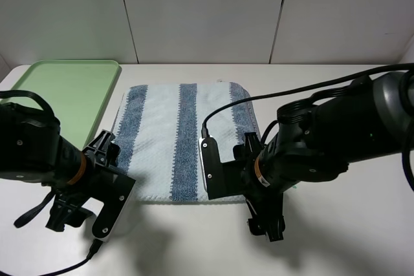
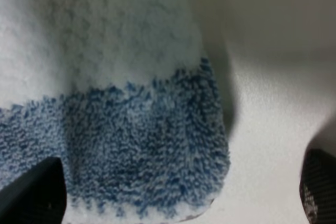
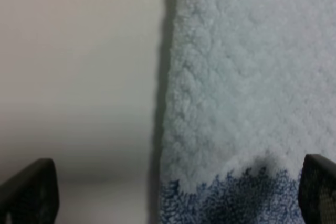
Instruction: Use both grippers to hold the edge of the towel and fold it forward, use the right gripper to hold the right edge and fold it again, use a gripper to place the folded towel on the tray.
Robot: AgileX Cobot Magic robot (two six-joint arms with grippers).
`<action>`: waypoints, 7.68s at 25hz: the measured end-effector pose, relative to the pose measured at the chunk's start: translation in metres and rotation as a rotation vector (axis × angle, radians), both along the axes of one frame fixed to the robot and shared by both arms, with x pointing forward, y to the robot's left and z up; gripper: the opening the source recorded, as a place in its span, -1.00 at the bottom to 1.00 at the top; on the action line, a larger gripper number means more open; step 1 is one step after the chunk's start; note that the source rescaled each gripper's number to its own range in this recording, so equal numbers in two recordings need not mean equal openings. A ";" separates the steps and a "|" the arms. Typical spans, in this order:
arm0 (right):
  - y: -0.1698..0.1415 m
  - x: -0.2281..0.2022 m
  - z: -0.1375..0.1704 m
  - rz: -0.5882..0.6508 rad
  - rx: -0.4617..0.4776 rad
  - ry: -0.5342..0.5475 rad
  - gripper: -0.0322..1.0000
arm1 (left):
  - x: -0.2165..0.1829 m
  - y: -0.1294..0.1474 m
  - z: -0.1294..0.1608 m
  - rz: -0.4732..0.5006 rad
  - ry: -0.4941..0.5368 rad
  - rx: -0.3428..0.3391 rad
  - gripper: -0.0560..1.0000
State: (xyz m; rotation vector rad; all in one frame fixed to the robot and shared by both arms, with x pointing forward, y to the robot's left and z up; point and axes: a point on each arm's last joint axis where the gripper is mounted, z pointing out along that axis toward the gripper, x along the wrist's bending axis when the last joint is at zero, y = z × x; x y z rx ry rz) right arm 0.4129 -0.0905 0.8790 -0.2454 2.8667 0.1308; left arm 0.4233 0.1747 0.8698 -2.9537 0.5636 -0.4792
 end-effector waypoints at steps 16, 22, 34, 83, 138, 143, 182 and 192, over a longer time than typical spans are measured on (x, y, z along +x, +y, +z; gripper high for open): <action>-0.017 0.022 -0.004 -0.016 -0.024 -0.032 1.00 | 0.000 0.000 0.000 -0.001 0.000 0.000 0.77; -0.024 0.031 -0.004 -0.055 -0.007 -0.038 1.00 | 0.001 -0.001 0.000 -0.002 -0.001 -0.001 0.77; -0.026 0.026 -0.008 -0.042 0.014 -0.036 1.00 | 0.001 -0.001 0.000 -0.005 -0.002 -0.001 0.76; -0.028 0.023 -0.012 0.083 0.020 -0.072 0.12 | -0.001 -0.003 -0.005 -0.015 0.016 -0.025 -0.45; -0.051 0.006 0.077 -0.105 0.075 -0.186 -0.94 | -0.023 0.007 0.079 0.176 -0.174 -0.082 -0.89; -0.057 -0.003 0.091 -0.132 0.097 -0.171 -0.94 | -0.024 -0.002 0.094 0.225 -0.166 -0.080 -0.89; -0.079 -0.032 0.145 -0.226 0.185 -0.112 -0.94 | -0.036 -0.004 0.170 0.327 -0.063 -0.171 -0.89; -0.079 -0.032 0.146 -0.225 0.181 -0.111 -0.94 | -0.036 -0.004 0.170 0.326 -0.066 -0.169 -0.89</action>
